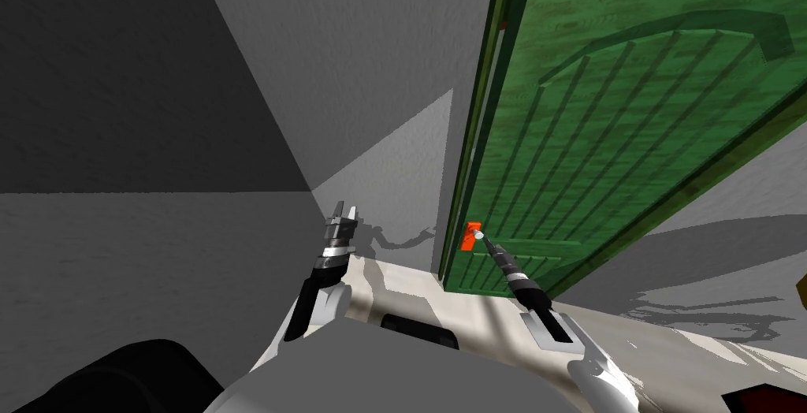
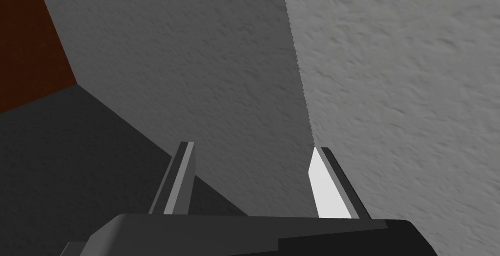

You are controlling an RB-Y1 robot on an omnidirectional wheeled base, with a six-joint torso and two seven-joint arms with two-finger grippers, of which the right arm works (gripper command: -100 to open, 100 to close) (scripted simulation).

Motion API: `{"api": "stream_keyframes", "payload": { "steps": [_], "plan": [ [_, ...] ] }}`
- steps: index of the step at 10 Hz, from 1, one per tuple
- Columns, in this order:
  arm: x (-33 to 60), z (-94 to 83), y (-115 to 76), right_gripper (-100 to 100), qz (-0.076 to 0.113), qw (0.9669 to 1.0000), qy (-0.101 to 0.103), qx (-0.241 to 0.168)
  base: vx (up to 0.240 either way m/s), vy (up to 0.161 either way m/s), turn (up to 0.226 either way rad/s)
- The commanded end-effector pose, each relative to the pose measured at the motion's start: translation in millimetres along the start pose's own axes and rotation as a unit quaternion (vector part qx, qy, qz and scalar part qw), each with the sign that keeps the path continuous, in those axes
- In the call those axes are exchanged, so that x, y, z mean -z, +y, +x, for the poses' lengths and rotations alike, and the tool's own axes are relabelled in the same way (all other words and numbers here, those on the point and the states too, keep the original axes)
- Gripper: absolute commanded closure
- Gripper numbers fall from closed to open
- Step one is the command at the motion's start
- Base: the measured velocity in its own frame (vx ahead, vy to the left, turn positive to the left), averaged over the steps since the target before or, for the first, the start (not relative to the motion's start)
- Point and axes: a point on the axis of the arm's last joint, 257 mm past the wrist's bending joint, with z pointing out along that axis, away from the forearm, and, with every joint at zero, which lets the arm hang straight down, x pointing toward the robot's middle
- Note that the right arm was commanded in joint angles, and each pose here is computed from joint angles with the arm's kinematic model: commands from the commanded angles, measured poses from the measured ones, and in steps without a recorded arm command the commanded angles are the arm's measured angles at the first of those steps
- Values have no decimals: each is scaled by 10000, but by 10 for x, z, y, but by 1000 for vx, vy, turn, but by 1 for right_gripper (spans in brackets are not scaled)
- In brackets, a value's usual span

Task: Pull the door open

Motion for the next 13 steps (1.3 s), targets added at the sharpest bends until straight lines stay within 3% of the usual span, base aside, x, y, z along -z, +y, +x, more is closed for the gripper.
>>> {"api": "stream_keyframes", "payload": {
  "steps": [1, 4, 6, 7, 13],
  "plan": [
    [40, 9, -19, -100, -33, 9991, 83, 425, -29, 36, -69],
    [69, 16, -31, -100, -58, 9965, 139, 826, -20, 31, -31],
    [124, 31, -57, -100, -110, 9902, 248, 1371, -15, 34, -59],
    [124, 31, -57, -100, -111, 9896, 248, 1412, -19, 32, -21],
    [264, 76, -124, -100, -262, 9630, 510, 2633, -26, 39, -49]
  ]
}}
